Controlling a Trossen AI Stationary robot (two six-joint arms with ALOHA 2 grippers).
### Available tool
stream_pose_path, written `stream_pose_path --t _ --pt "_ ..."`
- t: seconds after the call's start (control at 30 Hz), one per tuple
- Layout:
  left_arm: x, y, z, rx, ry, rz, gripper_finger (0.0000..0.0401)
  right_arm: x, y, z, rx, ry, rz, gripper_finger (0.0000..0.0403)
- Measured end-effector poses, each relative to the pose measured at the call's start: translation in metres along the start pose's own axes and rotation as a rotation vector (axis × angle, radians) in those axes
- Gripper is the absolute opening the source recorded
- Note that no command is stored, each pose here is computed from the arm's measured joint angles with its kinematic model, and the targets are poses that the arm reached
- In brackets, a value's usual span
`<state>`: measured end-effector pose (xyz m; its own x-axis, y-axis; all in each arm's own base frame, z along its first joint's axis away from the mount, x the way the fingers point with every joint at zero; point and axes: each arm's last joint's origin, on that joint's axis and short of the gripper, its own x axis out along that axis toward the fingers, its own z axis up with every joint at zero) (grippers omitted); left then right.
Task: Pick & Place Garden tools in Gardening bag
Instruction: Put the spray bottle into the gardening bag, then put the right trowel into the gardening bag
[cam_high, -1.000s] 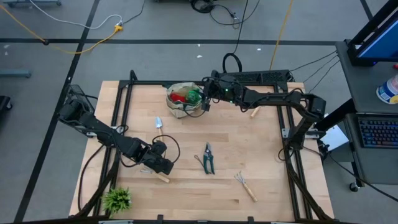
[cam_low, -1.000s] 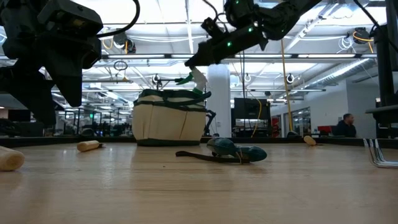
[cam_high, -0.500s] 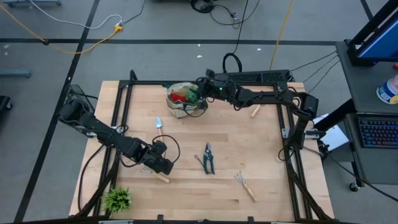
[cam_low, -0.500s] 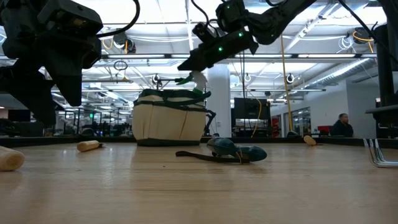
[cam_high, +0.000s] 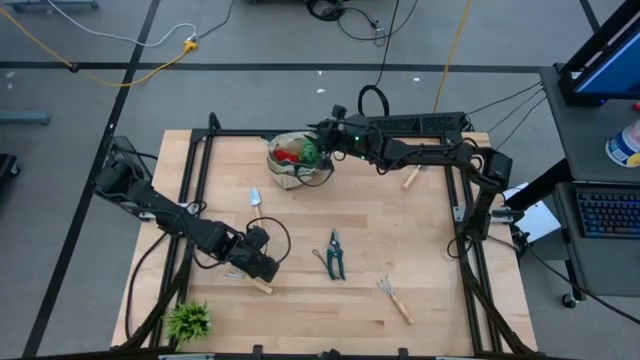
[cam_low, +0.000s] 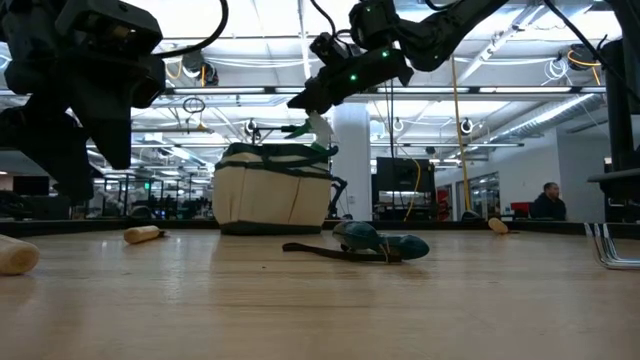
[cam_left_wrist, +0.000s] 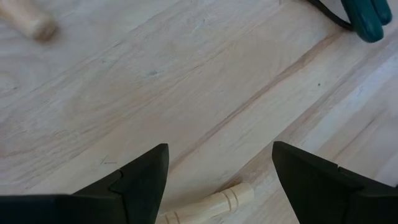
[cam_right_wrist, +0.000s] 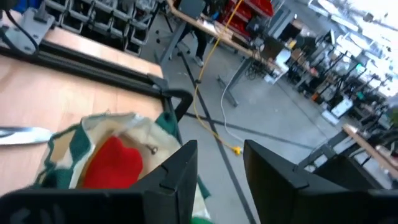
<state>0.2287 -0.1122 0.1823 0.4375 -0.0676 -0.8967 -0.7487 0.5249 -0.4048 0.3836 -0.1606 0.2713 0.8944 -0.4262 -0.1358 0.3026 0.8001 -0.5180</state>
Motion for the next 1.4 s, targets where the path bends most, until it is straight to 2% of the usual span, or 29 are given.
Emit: stream_pose_path --t 0.17,0.33,0.57,0.7,0.87,1.1,1.4 --pt "0.0 -0.002 0.0 0.032 0.002 -0.023 0.0294 -0.005 0.005 0.014 0.007 -0.054 -0.001 0.0121" --pt "0.0 -0.004 0.0 0.076 0.0 -0.045 0.0294 -0.03 0.003 0.047 0.007 -0.116 0.016 0.0121" --pt "0.0 -0.004 0.001 0.165 -0.024 -0.042 0.0294 -0.084 -0.015 0.073 0.159 0.008 0.076 0.0121" --pt "0.0 -0.004 0.002 0.205 -0.066 -0.033 0.0294 -0.112 -0.024 0.073 0.216 0.168 -0.004 0.0121" --pt "0.0 -0.004 0.003 0.199 -0.08 -0.03 0.0294 -0.145 -0.032 0.07 0.31 0.336 -0.102 0.0121" --pt "0.0 -0.004 0.003 0.206 -0.091 -0.027 0.0294 -0.173 -0.032 0.061 0.468 0.5 -0.119 0.0121" --pt "-0.001 -0.003 0.011 0.354 -0.282 0.042 0.0294 -0.183 -0.032 0.043 0.523 0.689 -0.131 0.0125"
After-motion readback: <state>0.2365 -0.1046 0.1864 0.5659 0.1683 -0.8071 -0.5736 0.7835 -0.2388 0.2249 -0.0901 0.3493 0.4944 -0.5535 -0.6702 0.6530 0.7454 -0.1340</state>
